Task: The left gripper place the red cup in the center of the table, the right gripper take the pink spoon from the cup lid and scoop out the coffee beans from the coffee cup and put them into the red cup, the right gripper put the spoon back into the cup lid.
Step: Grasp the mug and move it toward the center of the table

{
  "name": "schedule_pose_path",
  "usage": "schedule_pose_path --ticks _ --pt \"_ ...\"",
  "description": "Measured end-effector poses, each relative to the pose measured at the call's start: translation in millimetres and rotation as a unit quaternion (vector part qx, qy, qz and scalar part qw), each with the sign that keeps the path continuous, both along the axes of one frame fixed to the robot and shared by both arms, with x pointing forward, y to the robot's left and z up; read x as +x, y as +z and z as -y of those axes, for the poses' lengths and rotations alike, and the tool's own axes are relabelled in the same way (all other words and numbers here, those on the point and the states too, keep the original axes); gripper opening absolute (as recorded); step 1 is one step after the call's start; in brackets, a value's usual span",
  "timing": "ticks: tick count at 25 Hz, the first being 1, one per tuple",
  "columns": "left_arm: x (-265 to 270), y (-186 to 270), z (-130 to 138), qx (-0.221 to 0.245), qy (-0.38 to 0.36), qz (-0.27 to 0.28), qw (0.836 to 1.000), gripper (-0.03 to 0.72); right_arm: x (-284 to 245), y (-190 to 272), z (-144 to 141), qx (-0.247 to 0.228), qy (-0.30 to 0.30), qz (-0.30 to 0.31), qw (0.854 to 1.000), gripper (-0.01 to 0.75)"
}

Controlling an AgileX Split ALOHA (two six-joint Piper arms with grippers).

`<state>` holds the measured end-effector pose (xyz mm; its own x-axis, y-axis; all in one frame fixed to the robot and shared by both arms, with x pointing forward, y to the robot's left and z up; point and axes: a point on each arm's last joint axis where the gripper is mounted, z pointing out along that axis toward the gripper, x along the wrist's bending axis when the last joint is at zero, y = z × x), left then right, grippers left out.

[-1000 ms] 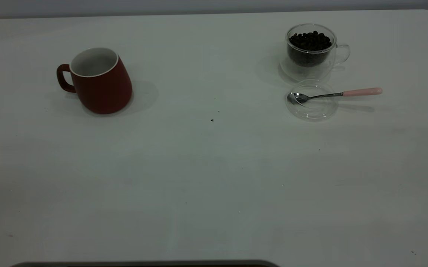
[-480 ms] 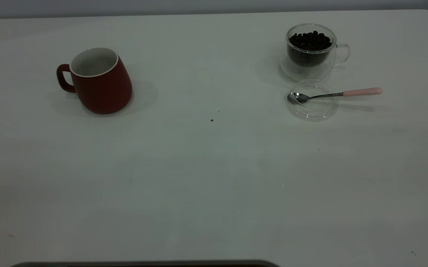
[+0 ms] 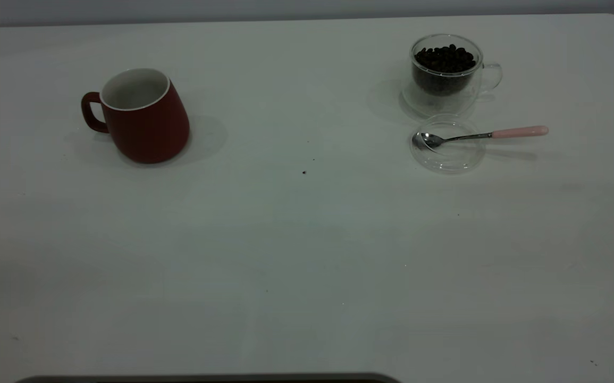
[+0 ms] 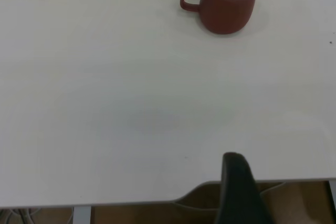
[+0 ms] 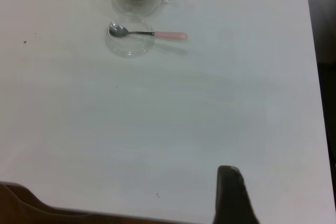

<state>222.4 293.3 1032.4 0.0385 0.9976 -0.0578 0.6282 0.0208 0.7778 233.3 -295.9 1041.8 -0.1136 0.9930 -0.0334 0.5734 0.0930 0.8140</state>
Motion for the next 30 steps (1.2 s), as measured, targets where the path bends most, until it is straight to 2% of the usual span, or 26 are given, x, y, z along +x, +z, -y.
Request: schedule_pose_path --ticks 5,8,14,18,22,30 --pt "2.2 0.4 2.1 -0.002 -0.014 -0.007 1.000 0.494 0.0 0.0 0.0 0.000 0.000 0.000 1.000 0.502" --pt "14.7 2.1 1.1 -0.016 0.003 -0.046 0.999 0.494 0.0 0.0 0.0 0.000 0.000 0.000 1.000 0.502" --pt "67.2 19.2 -4.8 -0.011 0.033 -0.117 0.992 0.494 0.0 0.0 0.0 0.000 0.000 0.000 1.000 0.502" --pt "112.4 29.1 -4.3 -0.012 0.023 -0.136 0.990 0.494 0.0 0.0 0.0 0.000 0.000 0.000 1.000 0.502" --pt "159.8 38.3 -5.1 0.014 -0.007 -0.142 0.990 0.494 0.0 0.0 0.0 0.000 0.000 0.000 1.000 0.502" --pt "277.7 6.4 -17.9 0.087 -0.022 -0.259 0.962 0.494 0.0 0.0 0.0 0.000 0.000 0.000 1.000 0.502"
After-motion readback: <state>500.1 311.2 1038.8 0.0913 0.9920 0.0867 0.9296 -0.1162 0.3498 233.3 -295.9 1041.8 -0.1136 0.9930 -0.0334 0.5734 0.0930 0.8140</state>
